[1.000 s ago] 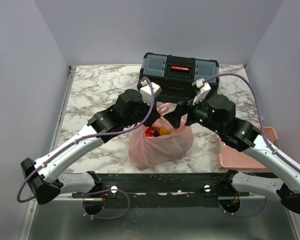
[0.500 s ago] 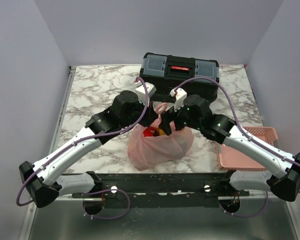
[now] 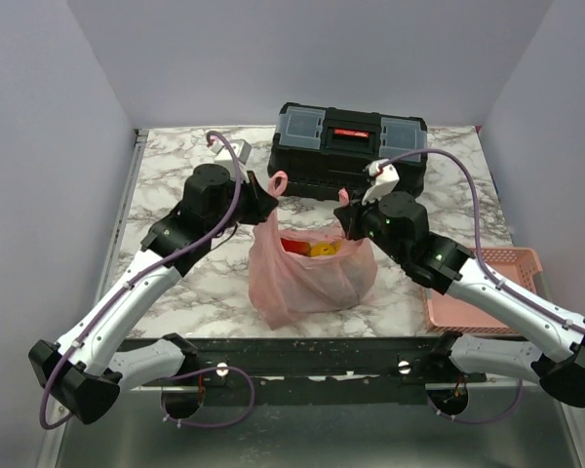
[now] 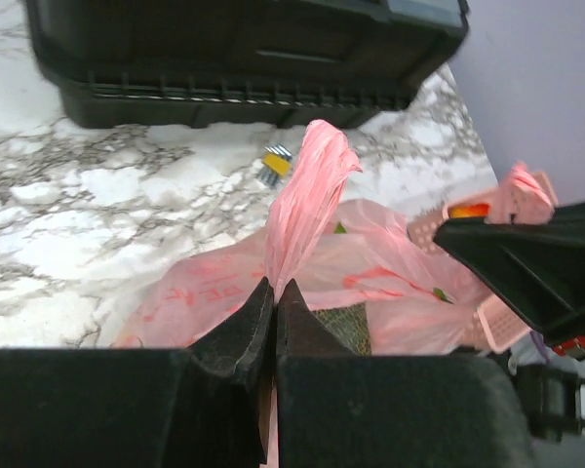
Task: Take the fake fruits out of the plastic bag
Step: Adjust the plastic bag at the center of the board.
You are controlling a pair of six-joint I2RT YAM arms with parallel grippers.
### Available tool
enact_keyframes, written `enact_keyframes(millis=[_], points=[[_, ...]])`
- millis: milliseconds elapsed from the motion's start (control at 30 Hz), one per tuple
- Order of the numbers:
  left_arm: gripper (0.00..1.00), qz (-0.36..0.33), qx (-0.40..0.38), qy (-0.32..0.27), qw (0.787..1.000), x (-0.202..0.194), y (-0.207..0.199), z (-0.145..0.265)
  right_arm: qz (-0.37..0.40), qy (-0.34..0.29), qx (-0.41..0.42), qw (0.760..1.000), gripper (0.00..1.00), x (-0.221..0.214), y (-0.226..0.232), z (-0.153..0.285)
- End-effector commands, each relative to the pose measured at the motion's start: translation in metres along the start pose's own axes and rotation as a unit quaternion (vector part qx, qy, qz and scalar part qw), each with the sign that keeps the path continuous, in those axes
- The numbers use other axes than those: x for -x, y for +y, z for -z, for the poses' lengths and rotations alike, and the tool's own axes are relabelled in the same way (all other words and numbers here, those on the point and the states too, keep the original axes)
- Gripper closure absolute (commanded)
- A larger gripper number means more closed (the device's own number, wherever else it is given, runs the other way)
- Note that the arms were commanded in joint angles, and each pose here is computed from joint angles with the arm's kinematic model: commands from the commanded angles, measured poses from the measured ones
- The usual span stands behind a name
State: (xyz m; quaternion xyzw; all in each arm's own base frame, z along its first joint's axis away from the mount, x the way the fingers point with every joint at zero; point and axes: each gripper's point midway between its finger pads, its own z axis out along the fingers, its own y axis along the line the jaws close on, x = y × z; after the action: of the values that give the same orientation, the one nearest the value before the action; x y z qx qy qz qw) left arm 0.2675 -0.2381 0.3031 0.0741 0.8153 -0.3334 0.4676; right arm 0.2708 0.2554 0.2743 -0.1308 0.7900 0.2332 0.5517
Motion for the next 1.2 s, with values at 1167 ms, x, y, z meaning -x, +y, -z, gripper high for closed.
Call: enact_keyframes(millis=[1167], points=[[1.00, 0.126, -0.204, 0.068, 0.968, -0.030, 0.013, 0.034, -0.126, -0.010, -0.096, 0.987, 0.90, -0.013, -0.073, 0.023]])
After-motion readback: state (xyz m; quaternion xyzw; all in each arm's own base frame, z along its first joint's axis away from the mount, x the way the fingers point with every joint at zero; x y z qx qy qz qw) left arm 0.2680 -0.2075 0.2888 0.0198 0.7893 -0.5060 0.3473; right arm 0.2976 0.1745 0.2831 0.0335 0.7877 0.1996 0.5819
